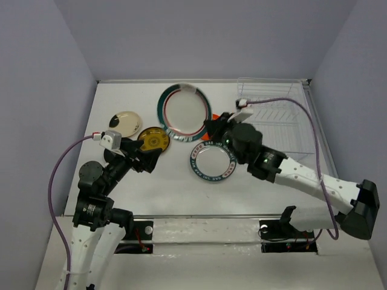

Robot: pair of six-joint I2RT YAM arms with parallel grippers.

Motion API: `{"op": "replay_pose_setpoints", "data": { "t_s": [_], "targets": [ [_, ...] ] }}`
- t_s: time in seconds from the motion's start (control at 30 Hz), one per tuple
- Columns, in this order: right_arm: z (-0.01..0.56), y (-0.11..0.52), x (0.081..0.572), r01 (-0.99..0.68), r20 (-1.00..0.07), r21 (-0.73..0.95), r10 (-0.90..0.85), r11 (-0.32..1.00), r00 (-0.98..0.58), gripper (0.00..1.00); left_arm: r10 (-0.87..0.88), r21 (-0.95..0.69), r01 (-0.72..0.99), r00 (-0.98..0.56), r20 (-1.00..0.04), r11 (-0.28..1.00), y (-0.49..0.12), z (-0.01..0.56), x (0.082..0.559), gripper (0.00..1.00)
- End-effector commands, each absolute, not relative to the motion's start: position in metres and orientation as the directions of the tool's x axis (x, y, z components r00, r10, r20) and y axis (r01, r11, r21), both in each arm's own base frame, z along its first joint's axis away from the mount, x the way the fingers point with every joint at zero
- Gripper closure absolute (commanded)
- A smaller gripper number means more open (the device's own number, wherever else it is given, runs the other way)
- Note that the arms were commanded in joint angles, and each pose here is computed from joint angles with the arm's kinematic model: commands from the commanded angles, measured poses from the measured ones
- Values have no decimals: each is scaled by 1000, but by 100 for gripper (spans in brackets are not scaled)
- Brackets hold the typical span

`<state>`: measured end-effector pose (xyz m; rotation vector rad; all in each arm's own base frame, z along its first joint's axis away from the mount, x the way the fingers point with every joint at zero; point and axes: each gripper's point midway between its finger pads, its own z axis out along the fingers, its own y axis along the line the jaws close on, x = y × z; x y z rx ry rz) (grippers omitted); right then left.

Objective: Load the plates into the dish rack

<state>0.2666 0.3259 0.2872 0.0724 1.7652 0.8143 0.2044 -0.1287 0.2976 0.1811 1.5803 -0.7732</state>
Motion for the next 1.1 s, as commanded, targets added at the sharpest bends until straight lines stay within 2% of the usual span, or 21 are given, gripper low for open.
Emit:
{"op": "replay_pose_setpoints", "data": {
  "t_s": [0.0,0.13,0.3,0.53,1.07],
  "targets": [
    [355,189,345,-14,-964,259,258,966,-64,93,-343,-349,568,-123,-931,745,-129,322,198,1],
    [392,109,379,275,-998,59,60,960,4,93,-342,-349,575,-125,-931,740,-131,322,196,1],
    [418,42,404,453,-999,-34,-30,891,-17,93,-344,-353,573,-128,-930,740,-132,322,196,1],
    [392,26,440,503,-983,-166,-102,848,-152,93,-349,-363,565,-137,-927,741,-132,320,197,1],
    [311,53,476,436,-961,-144,-20,888,-276,93,-346,-367,565,-150,-926,739,-134,317,197,1]
  ]
}}
